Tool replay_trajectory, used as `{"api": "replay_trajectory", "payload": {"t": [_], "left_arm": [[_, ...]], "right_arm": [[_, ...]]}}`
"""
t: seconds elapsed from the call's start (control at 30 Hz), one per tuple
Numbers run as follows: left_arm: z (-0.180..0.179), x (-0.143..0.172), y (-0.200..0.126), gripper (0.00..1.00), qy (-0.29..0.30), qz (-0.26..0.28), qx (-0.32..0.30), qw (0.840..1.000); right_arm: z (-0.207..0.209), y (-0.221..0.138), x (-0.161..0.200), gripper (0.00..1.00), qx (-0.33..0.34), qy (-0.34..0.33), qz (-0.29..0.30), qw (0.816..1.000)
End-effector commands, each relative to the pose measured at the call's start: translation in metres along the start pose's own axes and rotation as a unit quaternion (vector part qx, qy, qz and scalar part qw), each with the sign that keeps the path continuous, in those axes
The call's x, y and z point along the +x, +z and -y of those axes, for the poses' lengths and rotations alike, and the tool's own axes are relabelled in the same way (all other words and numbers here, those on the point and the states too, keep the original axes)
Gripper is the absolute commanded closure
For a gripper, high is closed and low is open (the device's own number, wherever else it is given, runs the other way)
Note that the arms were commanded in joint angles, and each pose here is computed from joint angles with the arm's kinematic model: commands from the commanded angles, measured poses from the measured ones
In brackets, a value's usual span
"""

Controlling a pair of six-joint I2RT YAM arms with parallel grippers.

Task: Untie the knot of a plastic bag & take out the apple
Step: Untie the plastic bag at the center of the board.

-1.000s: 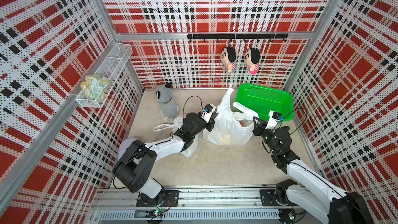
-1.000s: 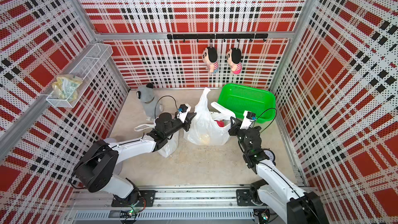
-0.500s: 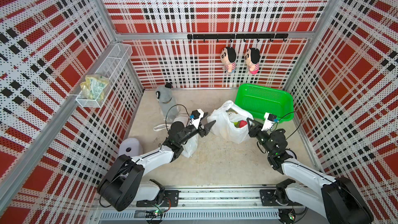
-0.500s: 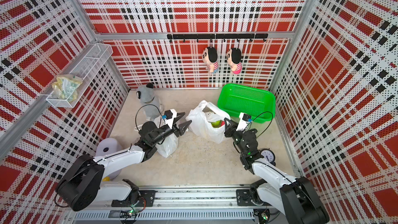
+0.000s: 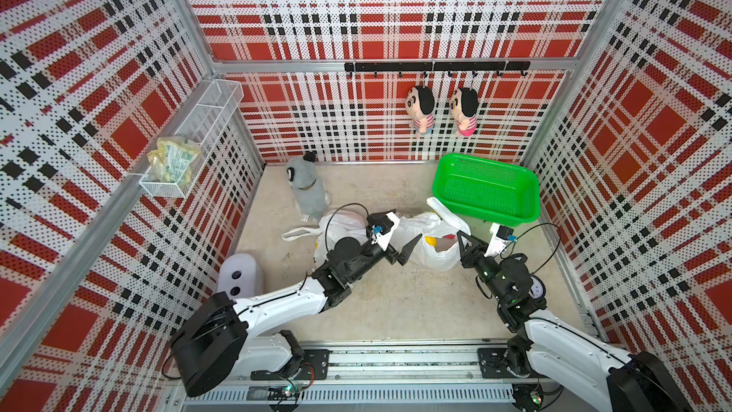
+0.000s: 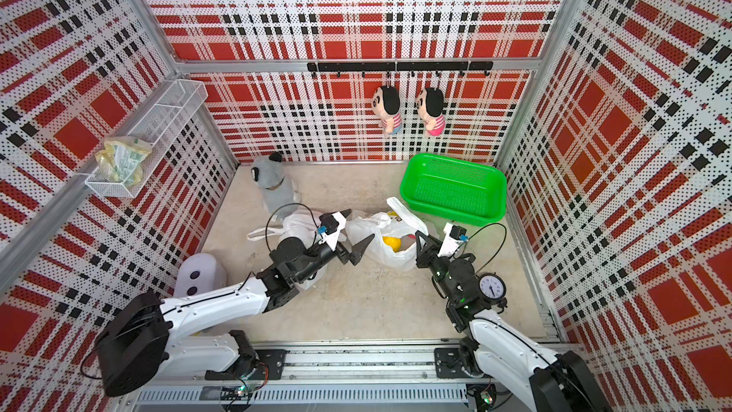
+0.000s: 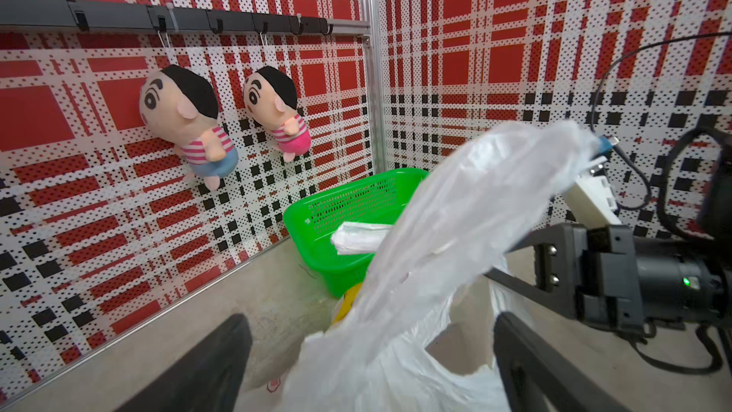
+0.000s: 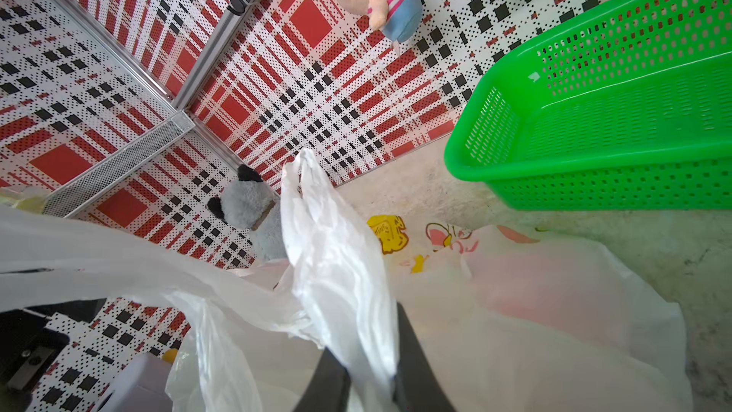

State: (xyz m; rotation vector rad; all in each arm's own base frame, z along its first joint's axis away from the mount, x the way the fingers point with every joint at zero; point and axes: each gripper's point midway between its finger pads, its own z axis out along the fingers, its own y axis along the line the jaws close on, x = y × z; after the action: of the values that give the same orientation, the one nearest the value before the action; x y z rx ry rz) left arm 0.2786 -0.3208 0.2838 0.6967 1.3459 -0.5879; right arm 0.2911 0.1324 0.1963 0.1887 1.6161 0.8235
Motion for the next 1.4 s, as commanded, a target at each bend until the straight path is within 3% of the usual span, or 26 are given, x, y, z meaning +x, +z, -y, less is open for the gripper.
{"api": "replay_trajectory", "payload": {"t": [0.0,0.17,0.2,0.23,0.33,0.4,0.5,0.63,0.73,0.83,0.9,1.1,1.2,1.27,1.3,1.37], "left_arm": [[-0.003,0.003,0.025,0.02,0.034,-0.021,-0.021,0.999],[0.016,0.017,0.045,0.00,0.038,-0.041,0.033,0.998],[0.015,0.019,0.045,0.04,0.034,-0.041,0.039,0.998],[0.011,0.018,0.045,0.15,0.025,-0.040,0.041,0.998],[-0.013,0.014,0.043,0.66,-0.006,-0.034,0.044,0.998],[-0.032,0.007,0.038,0.77,-0.018,-0.022,0.069,0.997],[-0.074,-0.017,0.040,0.85,-0.027,0.012,0.067,0.997],[-0.128,-0.049,0.052,0.93,-0.012,0.045,0.039,0.998],[-0.150,-0.068,0.051,0.94,-0.018,0.069,0.040,0.997],[-0.143,-0.073,0.036,0.94,-0.016,0.088,0.042,0.995],[-0.129,-0.062,0.024,0.91,-0.014,0.080,0.039,0.996],[-0.049,0.011,-0.015,0.83,-0.018,0.024,0.052,0.998],[-0.012,0.039,-0.034,0.71,-0.026,0.004,0.088,0.996],[0.000,0.051,-0.043,0.61,-0.043,-0.008,0.097,0.994],[0.006,0.051,-0.048,0.53,-0.050,-0.007,0.106,0.993],[0.011,0.046,-0.057,0.40,-0.052,0.002,0.115,0.992]], "right_arm": [[0.001,-0.002,0.001,0.80,0.002,0.008,0.006,1.000],[0.008,-0.005,-0.001,0.81,0.020,0.020,0.013,1.000],[0.007,-0.005,-0.003,0.82,0.020,0.018,0.015,1.000],[0.006,-0.004,-0.005,0.83,0.020,0.017,0.016,1.000],[-0.009,0.005,-0.018,0.86,0.003,0.016,0.021,1.000],[-0.027,0.017,-0.030,0.86,-0.029,0.029,0.028,0.999],[-0.069,0.050,-0.052,0.89,-0.106,0.040,0.038,0.993],[-0.097,0.113,-0.083,0.90,-0.120,0.022,0.047,0.991],[-0.102,0.151,-0.100,0.91,-0.106,-0.002,0.049,0.993],[-0.101,0.168,-0.109,0.90,-0.101,-0.012,0.055,0.993],[-0.094,0.167,-0.100,0.90,-0.100,-0.013,0.047,0.994],[-0.051,0.138,-0.029,0.84,-0.079,-0.010,-0.025,0.997],[-0.038,0.107,-0.004,0.75,-0.078,-0.005,-0.050,0.996],[-0.028,0.086,0.007,0.62,-0.062,-0.017,-0.064,0.996],[-0.021,0.076,0.011,0.50,-0.047,-0.025,-0.072,0.996],[-0.011,0.058,0.015,0.46,-0.019,-0.039,-0.080,0.996]]}}
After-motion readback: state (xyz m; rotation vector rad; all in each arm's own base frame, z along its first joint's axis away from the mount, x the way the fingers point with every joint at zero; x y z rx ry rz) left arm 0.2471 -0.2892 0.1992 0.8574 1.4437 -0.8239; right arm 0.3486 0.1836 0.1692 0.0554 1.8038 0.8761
